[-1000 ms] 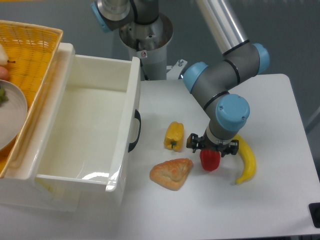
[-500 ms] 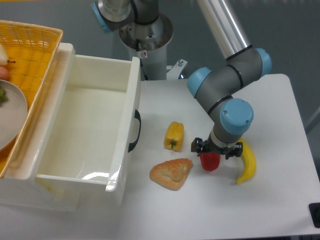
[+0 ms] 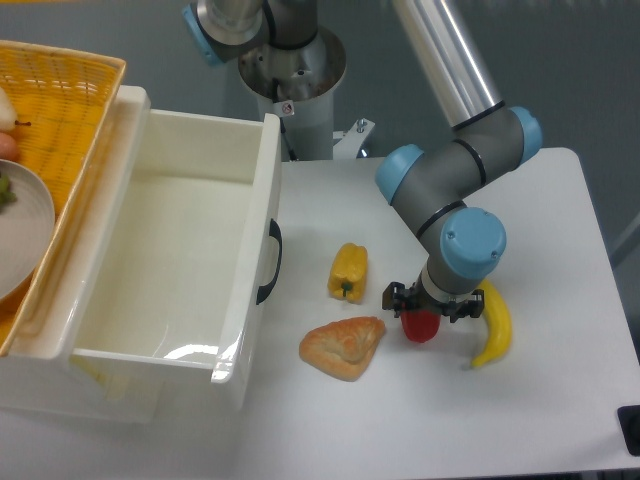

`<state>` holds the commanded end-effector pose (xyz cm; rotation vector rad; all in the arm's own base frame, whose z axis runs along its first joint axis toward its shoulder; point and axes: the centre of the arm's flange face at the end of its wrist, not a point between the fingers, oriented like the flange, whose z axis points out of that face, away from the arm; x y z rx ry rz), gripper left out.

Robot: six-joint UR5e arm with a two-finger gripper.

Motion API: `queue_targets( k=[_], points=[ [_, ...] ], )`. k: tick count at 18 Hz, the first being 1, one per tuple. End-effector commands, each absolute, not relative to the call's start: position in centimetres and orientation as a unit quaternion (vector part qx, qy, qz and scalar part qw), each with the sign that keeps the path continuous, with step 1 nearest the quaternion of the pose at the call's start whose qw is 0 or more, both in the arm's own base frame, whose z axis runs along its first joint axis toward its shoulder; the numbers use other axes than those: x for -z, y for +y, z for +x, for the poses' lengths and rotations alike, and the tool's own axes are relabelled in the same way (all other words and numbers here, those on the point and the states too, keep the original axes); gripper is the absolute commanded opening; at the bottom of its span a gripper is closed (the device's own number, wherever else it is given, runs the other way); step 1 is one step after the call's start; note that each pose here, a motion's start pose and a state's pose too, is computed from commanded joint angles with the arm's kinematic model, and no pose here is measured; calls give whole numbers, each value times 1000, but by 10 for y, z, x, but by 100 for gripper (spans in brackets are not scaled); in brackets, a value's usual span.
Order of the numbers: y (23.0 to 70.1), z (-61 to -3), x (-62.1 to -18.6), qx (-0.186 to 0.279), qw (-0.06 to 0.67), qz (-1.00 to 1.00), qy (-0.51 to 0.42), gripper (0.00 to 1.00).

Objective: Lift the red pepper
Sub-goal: 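Lower the open gripper around the red pepper and close it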

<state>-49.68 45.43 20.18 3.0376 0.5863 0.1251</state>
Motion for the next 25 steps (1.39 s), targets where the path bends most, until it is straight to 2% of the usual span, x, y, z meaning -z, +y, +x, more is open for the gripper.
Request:
queue_targets(
  k=[8, 9, 11, 12, 15, 18, 25],
  points=[
    [455, -497, -196, -43, 25, 978, 202, 99],
    [455, -496, -197, -43, 25, 978, 202, 95],
    [456, -496, -197, -43, 24, 978, 204, 76],
    [455, -496, -196, -43, 25, 977, 205, 71],
    [456, -496, -197, -44, 24, 978, 204, 64],
    [456, -496, -197, -44, 24, 978, 204, 52],
    [457, -498, -217, -33, 11, 981, 193, 51]
  ],
)
